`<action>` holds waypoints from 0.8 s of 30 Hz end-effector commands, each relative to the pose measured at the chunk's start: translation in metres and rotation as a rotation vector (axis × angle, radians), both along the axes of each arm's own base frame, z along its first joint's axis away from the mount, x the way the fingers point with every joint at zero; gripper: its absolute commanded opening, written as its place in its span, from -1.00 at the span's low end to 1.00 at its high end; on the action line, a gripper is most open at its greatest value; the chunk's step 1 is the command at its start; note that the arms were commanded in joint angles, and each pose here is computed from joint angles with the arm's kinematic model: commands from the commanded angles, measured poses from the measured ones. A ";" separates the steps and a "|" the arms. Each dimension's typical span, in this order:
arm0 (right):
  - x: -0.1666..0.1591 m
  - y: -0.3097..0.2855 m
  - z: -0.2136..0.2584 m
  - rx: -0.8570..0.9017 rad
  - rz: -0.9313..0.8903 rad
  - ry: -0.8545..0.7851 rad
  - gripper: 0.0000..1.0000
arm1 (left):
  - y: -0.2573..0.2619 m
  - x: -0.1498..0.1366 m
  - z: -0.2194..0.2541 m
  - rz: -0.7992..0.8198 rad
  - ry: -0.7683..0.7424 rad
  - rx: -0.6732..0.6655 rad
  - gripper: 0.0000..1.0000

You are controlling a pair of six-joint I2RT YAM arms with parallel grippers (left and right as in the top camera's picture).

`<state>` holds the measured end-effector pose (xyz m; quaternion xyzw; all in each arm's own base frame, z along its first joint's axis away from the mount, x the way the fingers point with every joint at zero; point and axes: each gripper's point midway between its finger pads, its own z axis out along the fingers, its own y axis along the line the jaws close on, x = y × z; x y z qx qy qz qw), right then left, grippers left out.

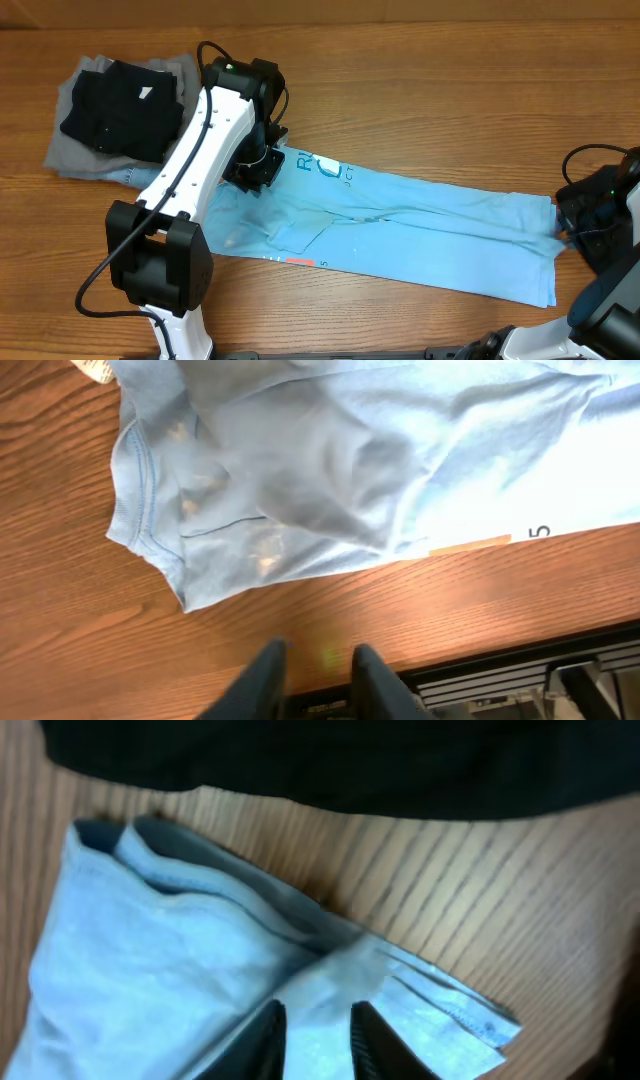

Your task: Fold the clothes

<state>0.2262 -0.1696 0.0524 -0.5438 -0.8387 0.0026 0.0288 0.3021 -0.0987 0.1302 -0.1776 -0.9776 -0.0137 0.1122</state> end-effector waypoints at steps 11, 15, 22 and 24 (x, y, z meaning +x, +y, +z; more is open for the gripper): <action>0.082 0.059 0.049 0.330 0.301 -0.536 0.09 | 0.001 0.013 0.014 0.058 -0.077 -0.003 -0.32; 0.093 0.070 0.101 0.332 0.382 -0.691 0.11 | 0.013 0.019 0.037 0.128 -0.150 -0.021 -0.30; 0.063 0.093 0.175 0.159 0.441 -0.782 0.30 | 0.007 0.017 0.062 0.222 -0.217 -0.178 -0.02; 0.050 0.091 0.167 0.110 0.395 -0.686 0.22 | -0.003 0.017 0.049 0.196 -0.205 -0.183 0.01</action>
